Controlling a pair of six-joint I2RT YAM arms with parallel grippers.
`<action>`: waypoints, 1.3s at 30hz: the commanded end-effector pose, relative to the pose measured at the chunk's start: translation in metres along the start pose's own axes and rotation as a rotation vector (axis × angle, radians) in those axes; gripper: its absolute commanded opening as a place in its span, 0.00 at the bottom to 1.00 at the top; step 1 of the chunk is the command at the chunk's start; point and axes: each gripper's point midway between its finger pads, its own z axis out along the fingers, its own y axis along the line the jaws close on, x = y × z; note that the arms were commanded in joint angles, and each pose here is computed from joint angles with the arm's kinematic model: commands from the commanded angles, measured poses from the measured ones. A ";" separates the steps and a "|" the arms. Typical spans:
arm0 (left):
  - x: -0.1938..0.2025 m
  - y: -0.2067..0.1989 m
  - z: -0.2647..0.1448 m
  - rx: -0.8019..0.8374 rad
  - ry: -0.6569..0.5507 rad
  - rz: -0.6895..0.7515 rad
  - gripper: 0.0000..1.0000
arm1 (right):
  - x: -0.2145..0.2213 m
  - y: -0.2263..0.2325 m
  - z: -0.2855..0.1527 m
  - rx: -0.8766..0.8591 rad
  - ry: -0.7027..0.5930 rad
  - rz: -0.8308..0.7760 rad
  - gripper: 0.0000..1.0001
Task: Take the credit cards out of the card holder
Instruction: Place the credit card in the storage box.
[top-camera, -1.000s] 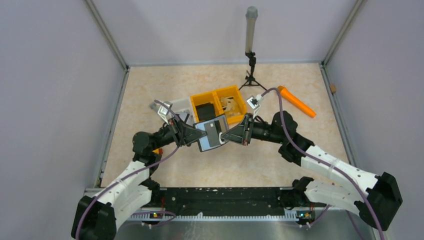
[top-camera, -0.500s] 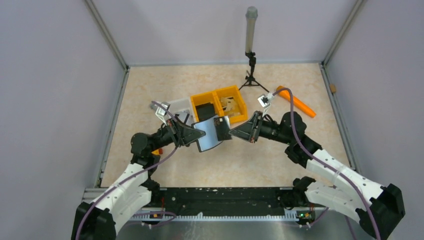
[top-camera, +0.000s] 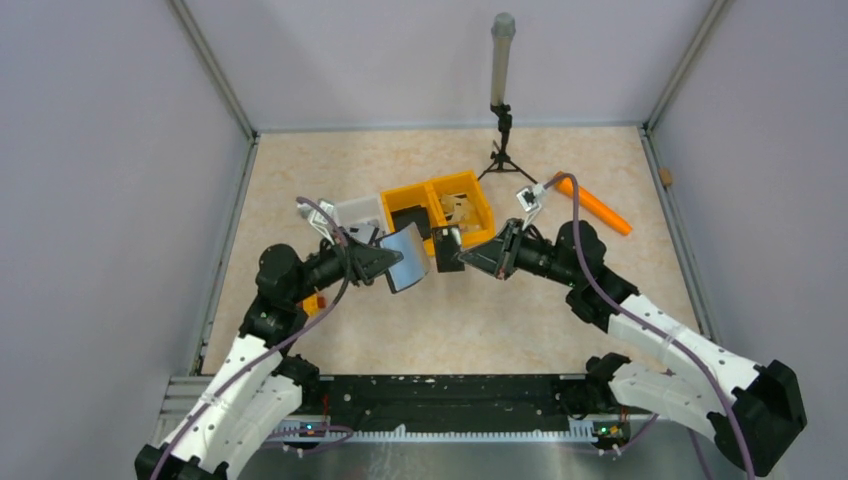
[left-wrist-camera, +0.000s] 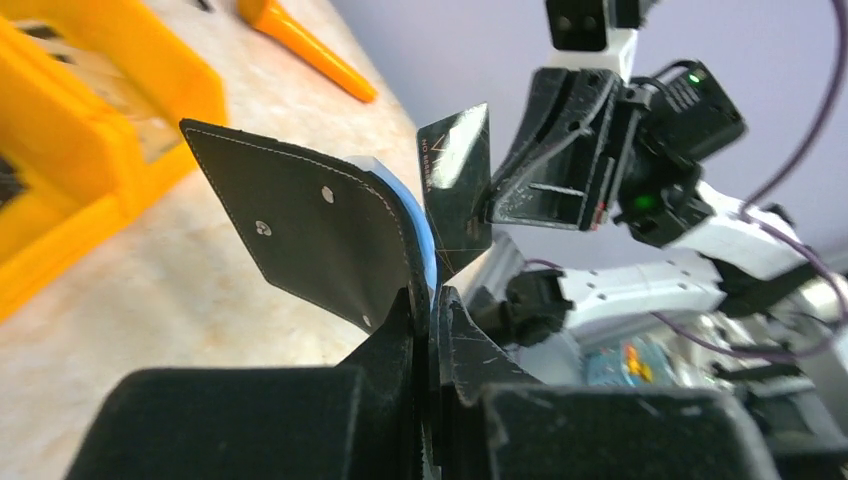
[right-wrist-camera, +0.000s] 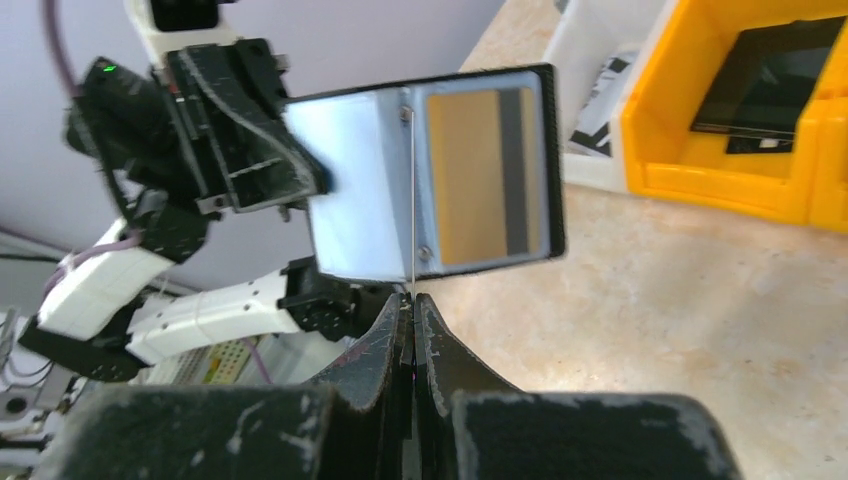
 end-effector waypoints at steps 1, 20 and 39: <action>-0.021 0.028 -0.017 -0.283 -0.038 0.153 0.00 | -0.018 -0.021 0.008 0.083 -0.096 -0.052 0.00; -0.068 0.055 -0.085 -0.757 -0.175 0.337 0.00 | -0.069 -0.107 0.080 0.458 -0.631 0.263 0.00; -0.071 0.045 -0.117 -0.809 -0.262 0.401 0.00 | -0.035 -0.143 0.163 0.457 -0.887 0.609 0.00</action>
